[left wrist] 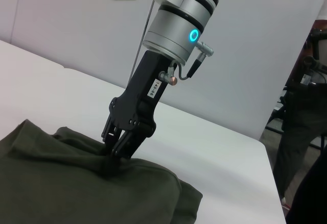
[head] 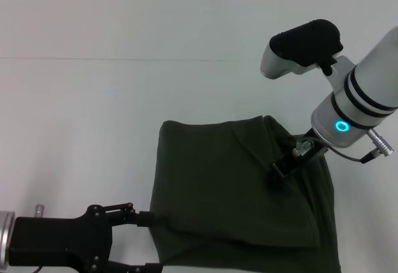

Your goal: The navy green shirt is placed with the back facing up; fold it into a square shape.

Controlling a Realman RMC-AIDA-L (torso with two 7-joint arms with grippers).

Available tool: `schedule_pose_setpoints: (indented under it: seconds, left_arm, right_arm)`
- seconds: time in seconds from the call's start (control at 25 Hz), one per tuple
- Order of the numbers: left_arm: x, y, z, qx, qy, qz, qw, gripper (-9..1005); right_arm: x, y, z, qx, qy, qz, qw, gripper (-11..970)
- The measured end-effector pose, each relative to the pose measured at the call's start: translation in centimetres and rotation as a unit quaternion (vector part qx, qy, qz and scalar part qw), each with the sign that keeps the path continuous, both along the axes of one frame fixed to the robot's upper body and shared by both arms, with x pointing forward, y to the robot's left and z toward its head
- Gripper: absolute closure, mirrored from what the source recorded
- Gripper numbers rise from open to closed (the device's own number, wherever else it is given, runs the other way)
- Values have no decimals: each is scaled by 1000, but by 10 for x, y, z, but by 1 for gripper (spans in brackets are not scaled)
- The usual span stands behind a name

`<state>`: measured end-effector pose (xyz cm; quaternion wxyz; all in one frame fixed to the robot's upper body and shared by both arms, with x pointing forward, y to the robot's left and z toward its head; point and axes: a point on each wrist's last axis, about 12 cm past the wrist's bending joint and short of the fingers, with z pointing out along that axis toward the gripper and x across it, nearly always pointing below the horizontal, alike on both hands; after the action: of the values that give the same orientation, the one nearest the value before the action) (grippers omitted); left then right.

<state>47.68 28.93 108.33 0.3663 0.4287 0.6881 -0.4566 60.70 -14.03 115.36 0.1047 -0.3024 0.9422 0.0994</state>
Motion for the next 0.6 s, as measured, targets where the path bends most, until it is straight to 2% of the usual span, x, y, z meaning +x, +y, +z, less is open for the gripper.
schedule_pose_setpoints:
  seconds: [0.08,0.28,0.6]
  left_arm:
    - [0,0,0,0,0,0,1000,81]
    - [0,0,0,0,-1,1,1000,82]
    - [0,1,0,0,0,2,1000,85]
  right_arm:
    - [0,0,0,0,0,1,1000,554]
    - [-1,2,0,2,-1,3,1000,793]
    - [-2,-5,-2,16,11,-26,999,900]
